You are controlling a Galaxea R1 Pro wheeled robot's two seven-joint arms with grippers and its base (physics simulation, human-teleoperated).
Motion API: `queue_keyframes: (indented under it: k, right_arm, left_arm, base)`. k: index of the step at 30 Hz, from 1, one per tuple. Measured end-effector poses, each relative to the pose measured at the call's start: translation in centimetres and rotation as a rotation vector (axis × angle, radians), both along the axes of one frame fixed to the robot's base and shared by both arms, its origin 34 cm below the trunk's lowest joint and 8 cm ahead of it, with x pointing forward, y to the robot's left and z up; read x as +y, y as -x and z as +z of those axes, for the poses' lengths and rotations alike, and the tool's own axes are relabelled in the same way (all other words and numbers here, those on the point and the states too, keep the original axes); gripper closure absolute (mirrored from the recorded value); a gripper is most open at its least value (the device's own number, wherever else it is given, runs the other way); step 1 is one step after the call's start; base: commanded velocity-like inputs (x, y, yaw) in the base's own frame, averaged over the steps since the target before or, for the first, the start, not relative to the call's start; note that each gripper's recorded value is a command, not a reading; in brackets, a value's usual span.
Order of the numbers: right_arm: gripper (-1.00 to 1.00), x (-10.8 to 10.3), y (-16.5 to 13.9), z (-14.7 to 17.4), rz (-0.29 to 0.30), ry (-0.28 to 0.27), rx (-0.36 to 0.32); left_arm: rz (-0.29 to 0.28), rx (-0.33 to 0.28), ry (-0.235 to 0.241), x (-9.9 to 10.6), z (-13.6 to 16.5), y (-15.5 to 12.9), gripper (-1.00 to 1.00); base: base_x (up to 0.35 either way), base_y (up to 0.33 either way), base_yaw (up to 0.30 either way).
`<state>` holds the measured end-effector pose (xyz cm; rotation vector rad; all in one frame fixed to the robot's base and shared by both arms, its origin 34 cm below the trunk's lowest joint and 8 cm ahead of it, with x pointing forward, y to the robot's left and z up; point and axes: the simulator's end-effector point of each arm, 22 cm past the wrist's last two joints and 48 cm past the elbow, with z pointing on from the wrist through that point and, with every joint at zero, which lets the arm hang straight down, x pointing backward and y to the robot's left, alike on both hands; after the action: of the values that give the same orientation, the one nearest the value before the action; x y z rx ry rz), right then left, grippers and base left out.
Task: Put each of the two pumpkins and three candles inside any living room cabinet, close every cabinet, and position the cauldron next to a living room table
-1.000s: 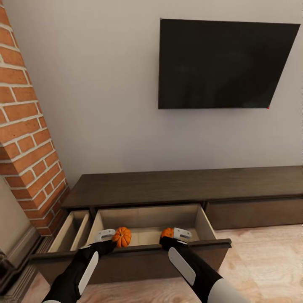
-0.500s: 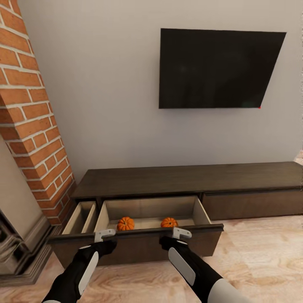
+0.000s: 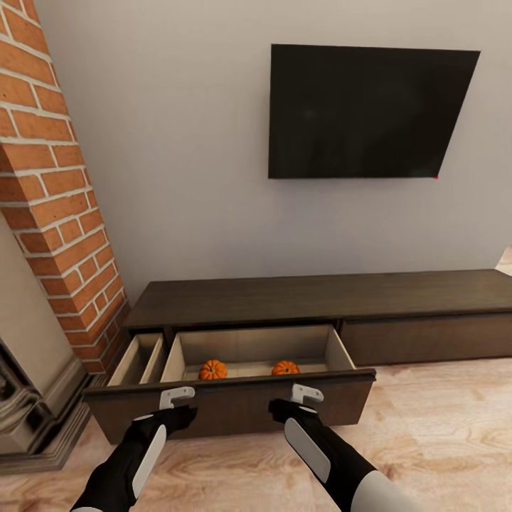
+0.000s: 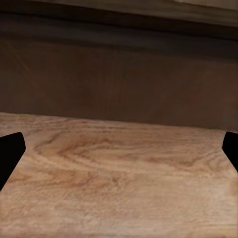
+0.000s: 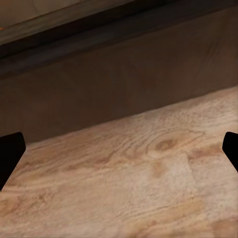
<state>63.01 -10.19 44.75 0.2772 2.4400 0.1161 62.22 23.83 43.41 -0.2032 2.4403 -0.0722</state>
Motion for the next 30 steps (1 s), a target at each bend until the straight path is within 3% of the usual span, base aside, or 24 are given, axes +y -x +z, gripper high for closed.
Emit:
queue_keyframes:
  k: [5, 17, 22, 30]
  right_arm:
    - [-1.00, 0.0, 0.2, -1.1, 0.000, 0.000, -0.001]
    - [-1.00, 0.1, 0.3, -1.5, -0.002, -0.004, -0.004]
    - [-1.00, 0.0, -0.5, -1.0, -0.031, -0.024, -0.054]
    - [-1.00, 1.0, -0.5, -2.2, -0.011, -0.065, -0.089]
  left_arm:
    - [0.001, -0.002, -0.001, 0.0, -1.1, 0.2, -1.00]
    - [-0.006, -0.028, 0.001, -0.1, -0.6, -0.3, -1.00]
    - [-0.008, -0.036, -0.001, -0.2, -0.6, -0.3, -1.00]
    - [-0.004, -0.035, -0.013, 0.2, -2.5, 0.2, -1.00]
  base:
    - [0.000, 0.000, 0.000]
    - [0.000, 0.000, 0.000]
    - [0.000, 0.000, 0.000]
    - [0.000, 0.000, 0.000]
